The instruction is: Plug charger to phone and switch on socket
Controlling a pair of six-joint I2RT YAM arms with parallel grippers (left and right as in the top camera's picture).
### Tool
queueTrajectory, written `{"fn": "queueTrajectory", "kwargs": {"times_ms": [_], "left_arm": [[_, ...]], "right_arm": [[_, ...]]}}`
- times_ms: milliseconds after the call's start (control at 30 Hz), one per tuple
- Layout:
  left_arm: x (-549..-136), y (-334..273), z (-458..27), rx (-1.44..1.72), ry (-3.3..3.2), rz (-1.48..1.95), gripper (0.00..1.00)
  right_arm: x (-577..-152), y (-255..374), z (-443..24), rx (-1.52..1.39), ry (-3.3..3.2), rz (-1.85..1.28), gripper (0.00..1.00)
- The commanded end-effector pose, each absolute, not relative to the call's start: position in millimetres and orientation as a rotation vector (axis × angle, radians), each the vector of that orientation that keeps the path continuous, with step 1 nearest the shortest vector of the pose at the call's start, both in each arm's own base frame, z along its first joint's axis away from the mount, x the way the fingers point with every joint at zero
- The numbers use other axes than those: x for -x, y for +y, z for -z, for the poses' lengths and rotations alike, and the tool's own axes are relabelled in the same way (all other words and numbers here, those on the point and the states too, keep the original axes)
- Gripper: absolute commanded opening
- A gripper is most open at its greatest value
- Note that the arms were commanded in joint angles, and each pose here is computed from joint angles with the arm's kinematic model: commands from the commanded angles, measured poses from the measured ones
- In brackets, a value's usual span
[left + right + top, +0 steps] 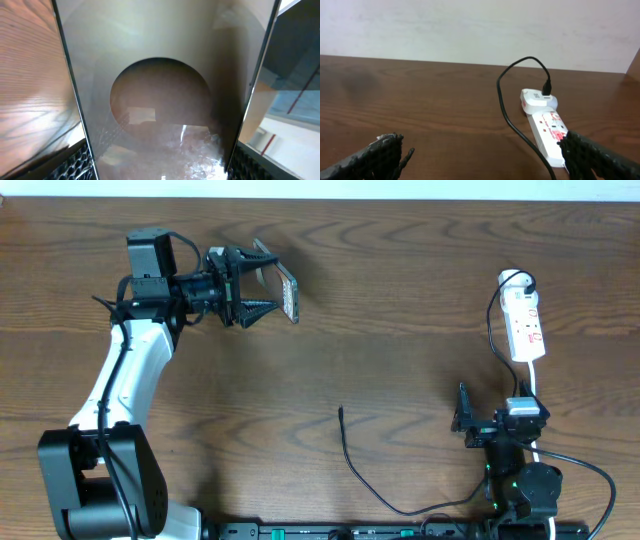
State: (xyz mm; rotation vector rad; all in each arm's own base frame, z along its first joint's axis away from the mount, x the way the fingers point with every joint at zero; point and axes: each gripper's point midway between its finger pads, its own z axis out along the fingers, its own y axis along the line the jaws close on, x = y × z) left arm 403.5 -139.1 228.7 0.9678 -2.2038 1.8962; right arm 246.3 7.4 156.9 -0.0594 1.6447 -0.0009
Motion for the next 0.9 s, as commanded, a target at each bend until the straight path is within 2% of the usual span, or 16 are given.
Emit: {"fn": "queueTrajectory", "kwargs": {"times_ms": [0,500,867], "left_arm": [[-399.8,-137.9,-237.6,-0.861,-2.285,-1.942,0.07],[-380.3,-136.8,-202.3,-0.972,-2.27,-1.77,0.07],[-362.8,-133.5,-157.7,-1.064,-2.272,-1.65,0.07]], "right_arm": [[-246.0,7.5,-156.5,0.068,1.644,0.011,0.99],[-246.1,6.3,-156.6,0.062,1.644,0.017,0.99],[-245.7,15.4,-158.0,0.093,1.637,-0.035,0.99]]}}
